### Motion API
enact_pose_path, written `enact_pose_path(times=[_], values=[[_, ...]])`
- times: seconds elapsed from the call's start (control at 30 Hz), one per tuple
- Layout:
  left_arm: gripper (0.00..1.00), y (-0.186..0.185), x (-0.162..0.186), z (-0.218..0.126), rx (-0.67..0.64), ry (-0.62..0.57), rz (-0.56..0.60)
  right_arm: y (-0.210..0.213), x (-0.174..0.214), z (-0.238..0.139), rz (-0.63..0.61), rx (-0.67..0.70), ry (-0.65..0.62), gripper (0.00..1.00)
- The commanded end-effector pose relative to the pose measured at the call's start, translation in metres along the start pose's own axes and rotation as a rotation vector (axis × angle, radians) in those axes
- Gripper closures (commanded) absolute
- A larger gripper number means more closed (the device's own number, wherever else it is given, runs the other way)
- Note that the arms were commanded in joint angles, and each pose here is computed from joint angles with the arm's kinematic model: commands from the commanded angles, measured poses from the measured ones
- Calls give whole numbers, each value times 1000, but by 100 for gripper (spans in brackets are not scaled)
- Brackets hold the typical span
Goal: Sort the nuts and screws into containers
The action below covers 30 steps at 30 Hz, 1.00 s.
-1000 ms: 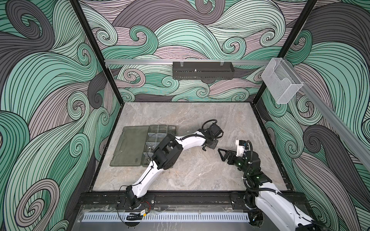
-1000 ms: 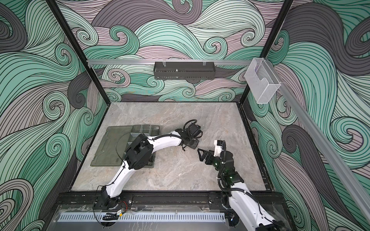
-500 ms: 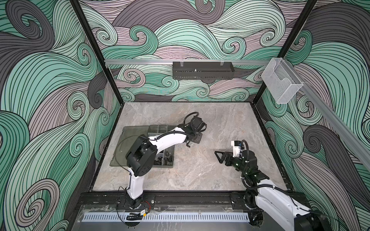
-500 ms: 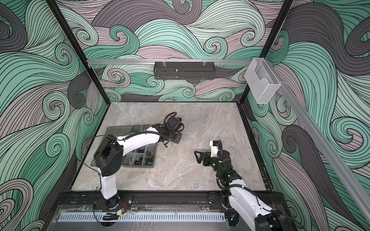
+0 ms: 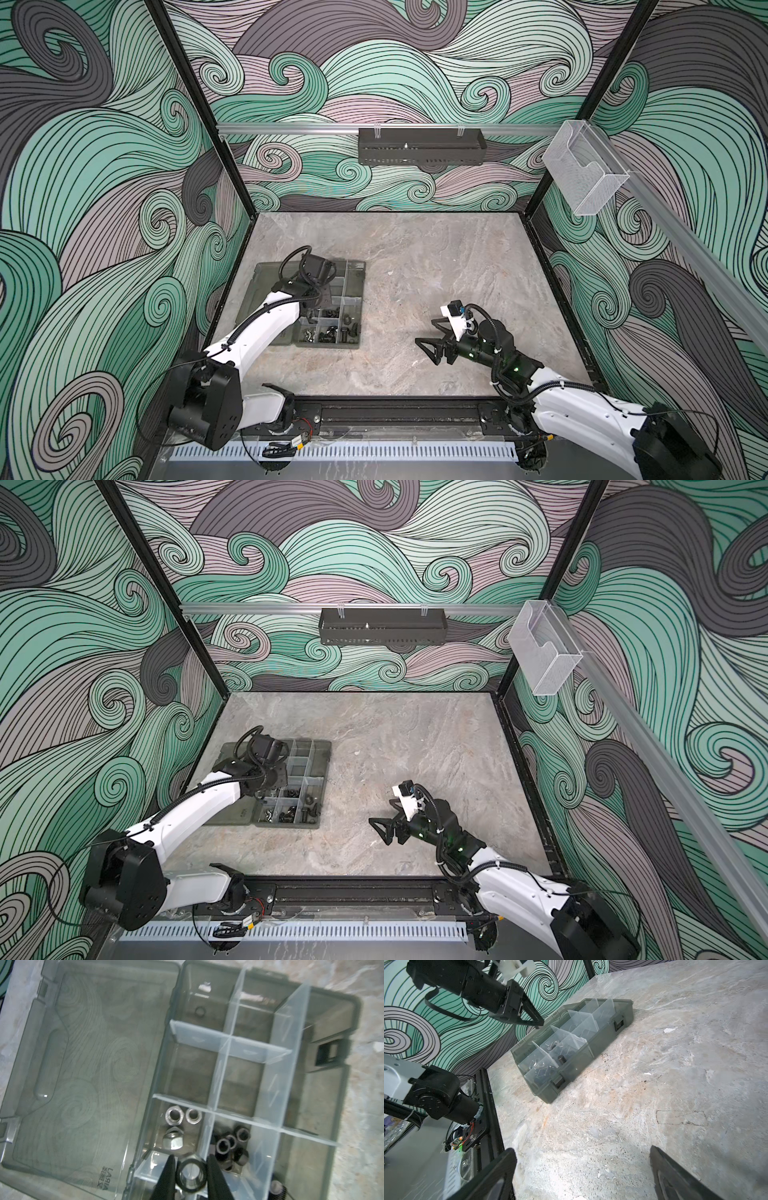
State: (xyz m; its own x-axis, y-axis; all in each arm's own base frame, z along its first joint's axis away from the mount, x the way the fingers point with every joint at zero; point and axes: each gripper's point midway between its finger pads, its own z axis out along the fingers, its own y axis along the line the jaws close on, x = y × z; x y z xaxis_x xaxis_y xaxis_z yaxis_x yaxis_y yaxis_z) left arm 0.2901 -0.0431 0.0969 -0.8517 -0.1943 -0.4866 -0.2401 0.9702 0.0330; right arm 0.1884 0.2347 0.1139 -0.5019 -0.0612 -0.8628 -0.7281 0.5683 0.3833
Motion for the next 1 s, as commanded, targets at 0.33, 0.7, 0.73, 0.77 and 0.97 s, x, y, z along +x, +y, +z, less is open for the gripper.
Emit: enact_pose_path(times=[0.33,0.7,0.73,0.77,0.97], values=[[76,15,-4,37,-72,94,-105,-5,-16,-1,-37,50,-48,1],[53,10,-25,20,-14,9,-129,-14,-13,2,-17,92,-27,0],[48,9,-28,15,-4,-6,-131,-17,-13,2,-13,104,-24,0],[45,9,-30,12,3,-19,-132,-20,-13,2,-12,121,-21,0],[32,22,-53,-12,-3,-203,-136,-106,-41,-41,97,532,-70,0]])
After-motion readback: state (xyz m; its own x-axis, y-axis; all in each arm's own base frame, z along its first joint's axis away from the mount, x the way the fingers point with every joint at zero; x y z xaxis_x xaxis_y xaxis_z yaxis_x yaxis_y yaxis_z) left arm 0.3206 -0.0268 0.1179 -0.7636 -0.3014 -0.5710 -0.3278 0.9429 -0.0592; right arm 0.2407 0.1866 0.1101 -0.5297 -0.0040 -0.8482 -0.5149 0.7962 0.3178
